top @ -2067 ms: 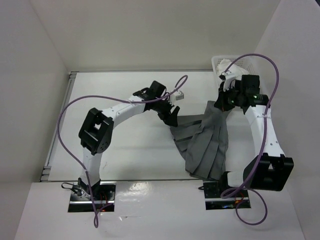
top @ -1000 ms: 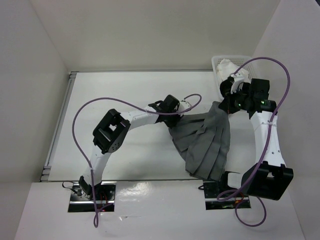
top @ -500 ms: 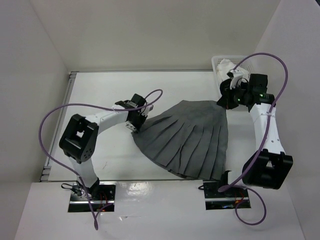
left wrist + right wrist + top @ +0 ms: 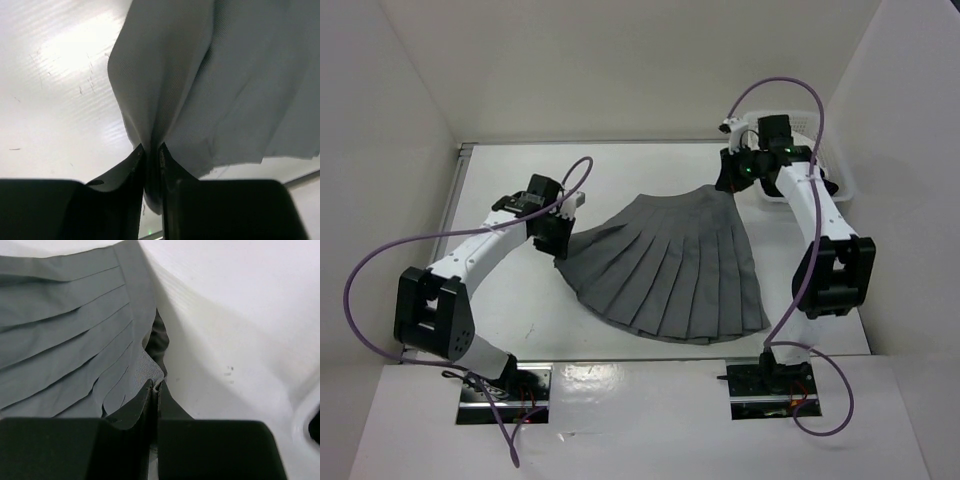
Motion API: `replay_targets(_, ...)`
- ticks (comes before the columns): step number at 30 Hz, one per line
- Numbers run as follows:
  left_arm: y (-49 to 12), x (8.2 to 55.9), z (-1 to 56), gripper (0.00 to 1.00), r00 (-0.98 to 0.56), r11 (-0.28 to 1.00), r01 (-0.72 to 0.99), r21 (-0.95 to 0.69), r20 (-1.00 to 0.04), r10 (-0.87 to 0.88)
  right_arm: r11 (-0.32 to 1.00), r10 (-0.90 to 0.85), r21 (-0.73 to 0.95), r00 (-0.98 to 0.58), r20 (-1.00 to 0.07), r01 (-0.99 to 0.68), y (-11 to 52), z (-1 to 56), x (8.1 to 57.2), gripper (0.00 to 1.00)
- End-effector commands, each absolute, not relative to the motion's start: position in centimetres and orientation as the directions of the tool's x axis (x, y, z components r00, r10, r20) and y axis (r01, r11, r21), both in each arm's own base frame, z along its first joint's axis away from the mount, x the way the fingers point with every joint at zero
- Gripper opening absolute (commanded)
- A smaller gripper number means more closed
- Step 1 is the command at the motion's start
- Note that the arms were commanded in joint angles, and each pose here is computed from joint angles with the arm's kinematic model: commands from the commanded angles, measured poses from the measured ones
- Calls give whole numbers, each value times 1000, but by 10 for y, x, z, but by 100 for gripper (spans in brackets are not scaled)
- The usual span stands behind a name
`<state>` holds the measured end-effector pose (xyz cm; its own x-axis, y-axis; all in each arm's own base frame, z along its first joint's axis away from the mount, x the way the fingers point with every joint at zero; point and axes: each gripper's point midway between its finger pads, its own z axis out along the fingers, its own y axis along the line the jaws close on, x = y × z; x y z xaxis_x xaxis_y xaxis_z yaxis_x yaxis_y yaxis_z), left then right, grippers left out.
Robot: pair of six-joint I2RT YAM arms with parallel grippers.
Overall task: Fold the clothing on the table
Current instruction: Fold the skirt
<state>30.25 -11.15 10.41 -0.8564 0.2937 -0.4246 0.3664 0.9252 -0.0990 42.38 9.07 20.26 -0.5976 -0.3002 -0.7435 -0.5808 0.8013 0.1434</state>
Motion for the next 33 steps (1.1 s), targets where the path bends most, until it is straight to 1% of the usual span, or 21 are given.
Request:
replay_targets(1, -114, 285, 117, 26, -837, 894, 427, -132, -431, 336, 821, -324, 74, -568, -756, -566, 93, 211, 452, 0)
replay_targets(2, -115, 282, 114, 35, -841, 891, 430, -144, -424, 337, 816, -329, 76, -569, -754, -573, 97, 209, 455, 0)
replay_targets(3, -117, 279, 116, 50, -836, 883, 443, -155, -426, 345, 816, -330, 88, -586, -740, -571, 97, 201, 456, 0)
replay_targets(6, -121, 276, 117, 82, -835, 871, 458, -178, -422, 353, 821, -341, 73, -588, -734, -566, 99, 199, 459, 0)
replay_targets(8, -124, 275, 117, 100, -830, 861, 472, -191, -426, 360, 821, -348, 65, -587, -731, -567, 101, 198, 458, 0)
replay_targets(11, -131, 278, 119, 100, -825, 843, 490, -221, -431, 367, 826, -350, 63, -597, -722, -561, 99, 195, 454, 0)
replay_targets(13, -136, 285, 122, 100, -813, 829, 508, -233, -448, 373, 831, -350, 47, -587, -730, -555, 96, 203, 448, 0)
replay_targets(14, -138, 302, 127, 100, -789, 825, 522, -215, -488, 372, 831, -351, 49, -589, -728, -555, 96, 199, 445, 0)
replay_targets(17, -155, 336, 131, 100, -740, 787, 576, -220, -549, 388, 838, -362, 21, -585, -726, -545, 90, 200, 433, 0)
replay_targets(18, -167, 356, 150, 98, -705, 763, 603, -231, -601, 375, 842, -363, 16, -588, -723, -539, 88, 200, 430, 0)
replay_targets(19, -175, 369, 137, 76, -713, 747, 615, -253, -583, 389, 842, -362, 7, -573, -735, -540, 87, 206, 427, 0)
replay_targets(20, -182, 383, 138, 63, -703, 733, 626, -264, -598, 385, 851, -365, -6, -584, -725, -525, 83, 200, 423, 0)
replay_targets(21, -189, 395, 139, 57, -698, 722, 634, -277, -606, 381, 852, -375, -20, -583, -721, -524, 80, 199, 420, 0)
replay_targets(22, -206, 415, 141, 57, -681, 673, 668, -318, -626, 379, 855, -376, -26, -584, -719, -518, 78, 199, 414, 0)
replay_targets(23, -214, 423, 142, 65, -670, 646, 686, -335, -636, 382, 851, -383, -34, -578, -721, -523, 77, 200, 411, 0)
replay_targets(25, -237, 442, 142, 71, -646, 584, 724, -368, -660, 385, 854, -392, -61, -564, -727, -516, 73, 207, 404, 0)
replay_targets(27, -255, 448, 141, 77, -626, 549, 748, -374, -672, 396, 854, -393, -55, -574, -718, -517, 72, 204, 399, 0)
replay_targets(28, -264, 449, 129, 79, -625, 522, 758, -392, -666, 408, 854, -394, -54, -576, -716, -517, 72, 206, 396, 0)
replay_targets(30, -279, 456, 137, 82, -587, 476, 791, -385, -699, 410, 857, -396, -51, -592, -702, -513, 70, 200, 392, 0)
replay_targets(31, -289, 452, 124, 85, -599, 460, 789, -408, -679, 425, 857, -396, -51, -592, -702, -512, 70, 200, 392, 0)
replay_targets(33, -301, 451, 123, 85, -572, 425, 812, -400, -690, 443, 853, -405, -54, -594, -696, -518, 69, 199, 388, 0)
